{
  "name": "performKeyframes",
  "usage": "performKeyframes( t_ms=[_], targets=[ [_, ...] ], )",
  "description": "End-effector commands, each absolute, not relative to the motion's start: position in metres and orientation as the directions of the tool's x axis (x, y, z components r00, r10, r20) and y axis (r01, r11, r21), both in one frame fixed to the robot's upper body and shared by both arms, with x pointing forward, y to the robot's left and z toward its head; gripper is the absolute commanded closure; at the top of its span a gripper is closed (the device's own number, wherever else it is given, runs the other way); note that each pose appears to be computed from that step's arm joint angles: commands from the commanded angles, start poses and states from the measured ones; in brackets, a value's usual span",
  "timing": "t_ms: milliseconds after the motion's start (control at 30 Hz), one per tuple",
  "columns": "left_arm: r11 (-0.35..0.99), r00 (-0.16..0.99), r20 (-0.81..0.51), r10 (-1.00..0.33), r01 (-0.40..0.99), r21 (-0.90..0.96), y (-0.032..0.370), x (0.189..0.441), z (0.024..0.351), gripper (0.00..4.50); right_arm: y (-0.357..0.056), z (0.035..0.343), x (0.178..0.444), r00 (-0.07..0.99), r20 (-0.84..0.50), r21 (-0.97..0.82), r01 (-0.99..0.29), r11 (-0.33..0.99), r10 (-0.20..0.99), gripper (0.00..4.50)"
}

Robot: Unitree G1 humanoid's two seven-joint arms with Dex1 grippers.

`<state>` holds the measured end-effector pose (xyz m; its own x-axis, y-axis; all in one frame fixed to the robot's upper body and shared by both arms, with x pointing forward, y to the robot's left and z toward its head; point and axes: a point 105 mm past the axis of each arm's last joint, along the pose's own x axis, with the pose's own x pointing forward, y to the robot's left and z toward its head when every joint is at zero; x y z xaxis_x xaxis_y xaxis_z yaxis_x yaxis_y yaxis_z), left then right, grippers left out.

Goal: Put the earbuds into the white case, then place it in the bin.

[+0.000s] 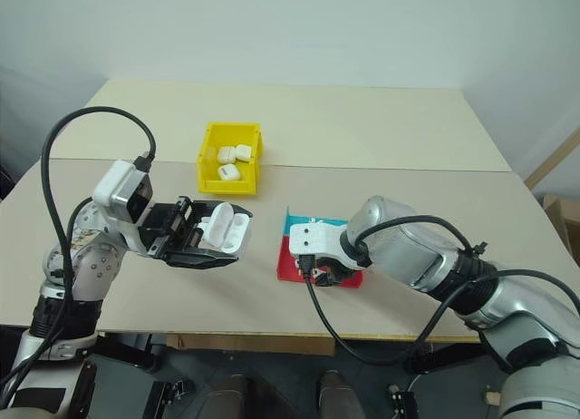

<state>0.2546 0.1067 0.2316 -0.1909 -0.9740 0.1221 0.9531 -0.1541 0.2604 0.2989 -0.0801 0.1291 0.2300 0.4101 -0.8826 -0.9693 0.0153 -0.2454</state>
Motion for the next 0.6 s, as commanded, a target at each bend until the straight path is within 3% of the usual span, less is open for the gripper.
performKeyframes(
  t_ms=[33,600],
  targets=[
    [-0.155,-0.201,0.135,-0.97,0.945,0.289,0.1072,0.2482,0.2386,1.7,-0.0791,0.1363,0.3039,0.268,-0.878,-0.289,-0.957,0.005,0.396,2.33],
    [-0.129,-0.17,0.123,-0.978,0.949,0.287,0.1125,0.2474,0.2354,1.7,-0.0733,0.1324,0.3102,0.26,-0.874,-0.287,-0.958,-0.003,0.41,2.33]
  ],
)
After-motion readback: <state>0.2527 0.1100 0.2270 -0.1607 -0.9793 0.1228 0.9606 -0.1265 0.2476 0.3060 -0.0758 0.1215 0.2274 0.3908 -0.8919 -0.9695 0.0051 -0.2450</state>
